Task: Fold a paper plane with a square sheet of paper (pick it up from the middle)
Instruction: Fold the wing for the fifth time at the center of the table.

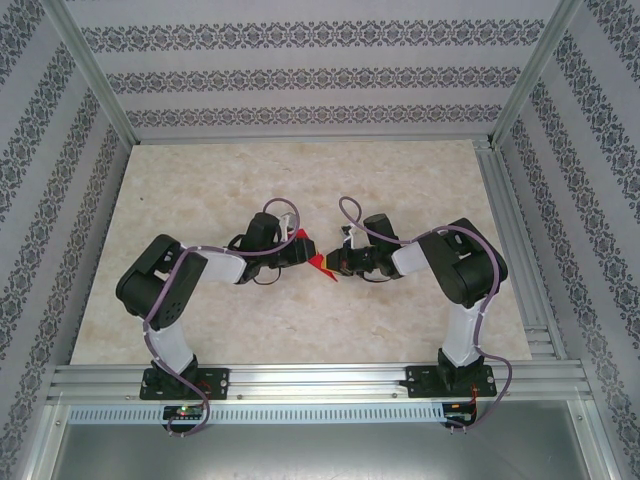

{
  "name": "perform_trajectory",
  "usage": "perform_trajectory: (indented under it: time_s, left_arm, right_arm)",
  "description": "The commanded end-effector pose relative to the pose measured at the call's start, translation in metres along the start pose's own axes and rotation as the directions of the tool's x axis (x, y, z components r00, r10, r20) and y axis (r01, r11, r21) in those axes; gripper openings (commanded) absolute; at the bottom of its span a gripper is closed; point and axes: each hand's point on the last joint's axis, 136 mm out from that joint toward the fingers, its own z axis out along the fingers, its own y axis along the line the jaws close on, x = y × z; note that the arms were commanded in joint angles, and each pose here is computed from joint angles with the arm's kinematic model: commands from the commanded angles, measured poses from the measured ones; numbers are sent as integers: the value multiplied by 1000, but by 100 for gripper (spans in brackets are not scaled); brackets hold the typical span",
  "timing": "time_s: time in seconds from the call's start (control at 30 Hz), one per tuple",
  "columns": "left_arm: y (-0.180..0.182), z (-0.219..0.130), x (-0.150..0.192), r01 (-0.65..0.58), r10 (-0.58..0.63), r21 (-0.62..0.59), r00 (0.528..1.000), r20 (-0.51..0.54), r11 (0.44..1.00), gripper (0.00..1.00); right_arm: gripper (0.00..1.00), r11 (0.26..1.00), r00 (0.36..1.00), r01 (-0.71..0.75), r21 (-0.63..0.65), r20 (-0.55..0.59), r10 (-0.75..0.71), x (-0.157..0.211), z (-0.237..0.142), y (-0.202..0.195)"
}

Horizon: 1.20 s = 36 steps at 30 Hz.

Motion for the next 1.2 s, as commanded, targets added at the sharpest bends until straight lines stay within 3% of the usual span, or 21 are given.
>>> perform_trajectory:
  time_s: [0.0,0.37,1.0,1.17]
  left_arm:
    - [-8,8,1,-42,43,42,999,-6,998,35]
    - [-6,14,2,-43,44,38,999,-17,998,35]
    - [22,24,5,5,-11,-98,998,-59,995,33]
    - [35,26,10,34,-48,-160,995,-83,987,33]
  right_arm:
    - [0,997,998,-54,63,28,52,0,-2,-26]
    - [0,991,997,-75,107,26,73,1,-3,-35]
    - [0,992,998,-59,112,19,57,-2,-4,-29]
    - [9,994,1000,-18,105,27,15,-8,-11,-15]
